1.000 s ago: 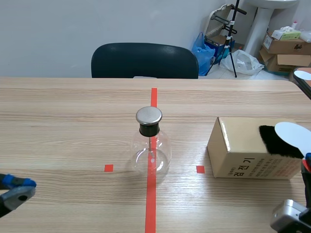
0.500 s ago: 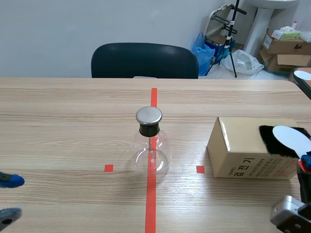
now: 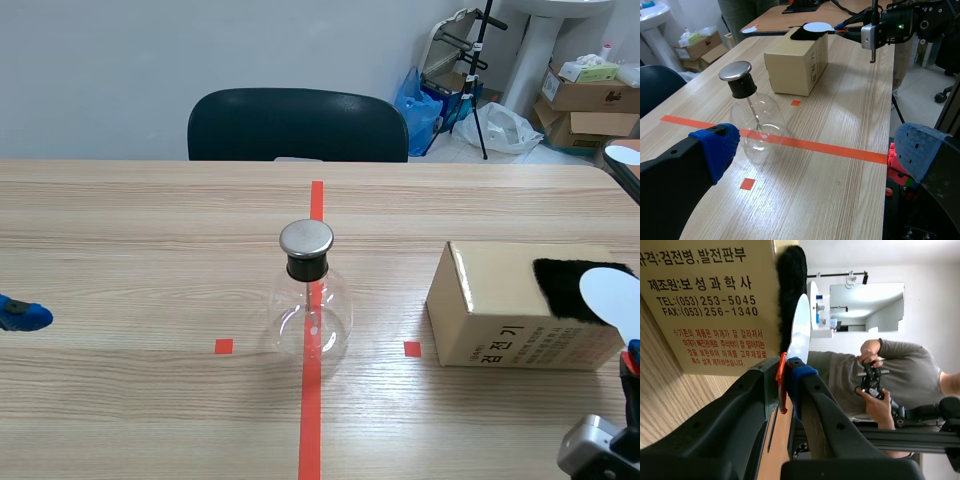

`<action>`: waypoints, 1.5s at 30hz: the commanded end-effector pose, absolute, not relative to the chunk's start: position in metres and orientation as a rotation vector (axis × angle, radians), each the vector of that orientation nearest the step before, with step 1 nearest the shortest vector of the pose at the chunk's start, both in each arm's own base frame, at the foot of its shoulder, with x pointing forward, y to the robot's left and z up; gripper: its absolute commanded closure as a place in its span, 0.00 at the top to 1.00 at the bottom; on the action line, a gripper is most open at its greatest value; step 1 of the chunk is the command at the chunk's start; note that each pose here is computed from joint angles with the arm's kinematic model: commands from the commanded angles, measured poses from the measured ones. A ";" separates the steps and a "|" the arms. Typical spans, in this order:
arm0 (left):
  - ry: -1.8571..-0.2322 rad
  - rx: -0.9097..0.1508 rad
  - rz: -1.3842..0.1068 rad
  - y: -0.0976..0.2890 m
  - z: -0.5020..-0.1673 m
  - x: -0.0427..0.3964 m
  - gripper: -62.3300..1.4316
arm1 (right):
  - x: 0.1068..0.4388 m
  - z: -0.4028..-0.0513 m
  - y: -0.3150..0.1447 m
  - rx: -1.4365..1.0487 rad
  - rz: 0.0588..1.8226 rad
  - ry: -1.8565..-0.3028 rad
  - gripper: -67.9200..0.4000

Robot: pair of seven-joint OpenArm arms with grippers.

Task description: Do the electroscope experiment

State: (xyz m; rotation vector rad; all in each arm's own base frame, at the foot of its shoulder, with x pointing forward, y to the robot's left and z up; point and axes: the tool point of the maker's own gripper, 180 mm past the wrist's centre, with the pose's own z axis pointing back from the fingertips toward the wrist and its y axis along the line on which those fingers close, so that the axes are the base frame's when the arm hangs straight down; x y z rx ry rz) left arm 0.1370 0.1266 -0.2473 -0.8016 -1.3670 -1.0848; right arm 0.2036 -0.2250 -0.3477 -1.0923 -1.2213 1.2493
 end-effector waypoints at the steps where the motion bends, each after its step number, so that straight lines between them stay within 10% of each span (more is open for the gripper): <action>1: -1.398 -0.812 -1.070 0.126 -0.241 0.139 1.00 | 0.206 -0.335 -0.218 -1.141 1.310 -1.284 0.02; 45: -1.448 -0.842 -1.001 0.131 -0.223 0.147 1.00 | 0.209 -0.342 -0.224 -1.168 1.380 -1.218 0.02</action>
